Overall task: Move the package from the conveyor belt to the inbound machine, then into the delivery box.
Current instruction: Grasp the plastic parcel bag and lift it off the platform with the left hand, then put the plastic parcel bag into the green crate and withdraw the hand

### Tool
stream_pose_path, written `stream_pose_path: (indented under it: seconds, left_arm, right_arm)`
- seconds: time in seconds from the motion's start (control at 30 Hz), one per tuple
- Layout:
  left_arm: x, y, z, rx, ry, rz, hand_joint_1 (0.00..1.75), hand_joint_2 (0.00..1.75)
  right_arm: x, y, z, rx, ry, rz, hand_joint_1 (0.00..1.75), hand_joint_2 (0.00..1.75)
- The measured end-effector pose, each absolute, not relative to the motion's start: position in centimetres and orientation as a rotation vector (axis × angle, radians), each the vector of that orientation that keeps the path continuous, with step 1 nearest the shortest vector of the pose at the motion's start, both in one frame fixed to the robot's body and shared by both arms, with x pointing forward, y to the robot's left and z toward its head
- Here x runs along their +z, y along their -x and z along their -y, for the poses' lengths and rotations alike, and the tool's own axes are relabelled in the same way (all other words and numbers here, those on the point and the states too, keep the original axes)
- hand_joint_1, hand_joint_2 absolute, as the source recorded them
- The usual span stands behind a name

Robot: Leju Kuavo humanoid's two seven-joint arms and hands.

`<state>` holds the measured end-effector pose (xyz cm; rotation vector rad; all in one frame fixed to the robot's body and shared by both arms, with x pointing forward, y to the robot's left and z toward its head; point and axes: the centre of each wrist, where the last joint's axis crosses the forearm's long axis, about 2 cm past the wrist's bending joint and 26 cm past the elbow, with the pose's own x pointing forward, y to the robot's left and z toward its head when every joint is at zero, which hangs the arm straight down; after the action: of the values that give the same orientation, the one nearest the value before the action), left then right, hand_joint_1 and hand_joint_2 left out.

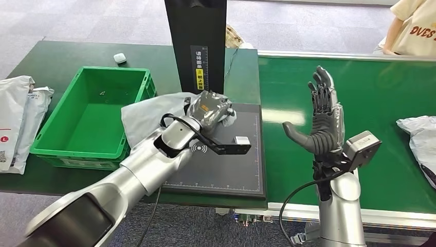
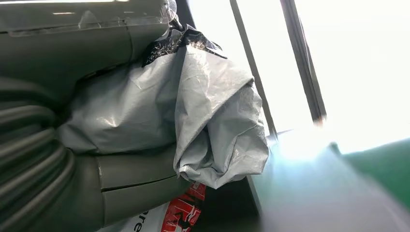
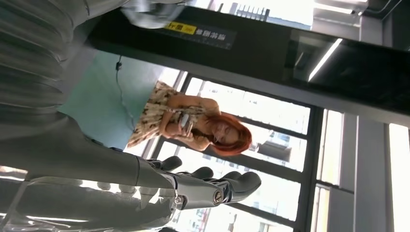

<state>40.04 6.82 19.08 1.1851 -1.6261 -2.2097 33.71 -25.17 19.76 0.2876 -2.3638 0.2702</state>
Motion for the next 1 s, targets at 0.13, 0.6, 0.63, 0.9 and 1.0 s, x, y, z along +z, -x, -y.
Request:
stream_pose_path:
  seconds: [0.13,0.6,0.63,0.9,1.0]
  left_arm:
    - [23.3,-41.0,-7.7,-2.024,-1.332,1.765,1.75,1.75]
    - [37.1,-46.5,-17.2,-1.343,-1.678,1.535,1.75,1.75]
    - [37.6,-47.3,-18.3,-1.334,-1.692,1.443,1.75,1.75]
    - [32.6,-50.5,-25.9,-1.399,-1.581,0.701,1.75,1.75]
    - [29.6,-50.2,-27.6,-1.428,-1.498,0.516,1.75,1.75]
  right_arm:
    - [19.3,-32.6,26.3,0.254,-0.245,2.367,0.0,1.75]
    - [19.2,-31.2,27.4,0.255,-0.187,2.361,0.0,1.75]
    - [19.4,-31.3,27.3,0.259,-0.191,2.363,0.0,1.75]
    - [20.1,-32.6,26.0,0.305,-0.246,2.361,0.0,1.75]
    - [20.0,-33.0,25.5,0.326,-0.262,2.35,0.0,1.75]
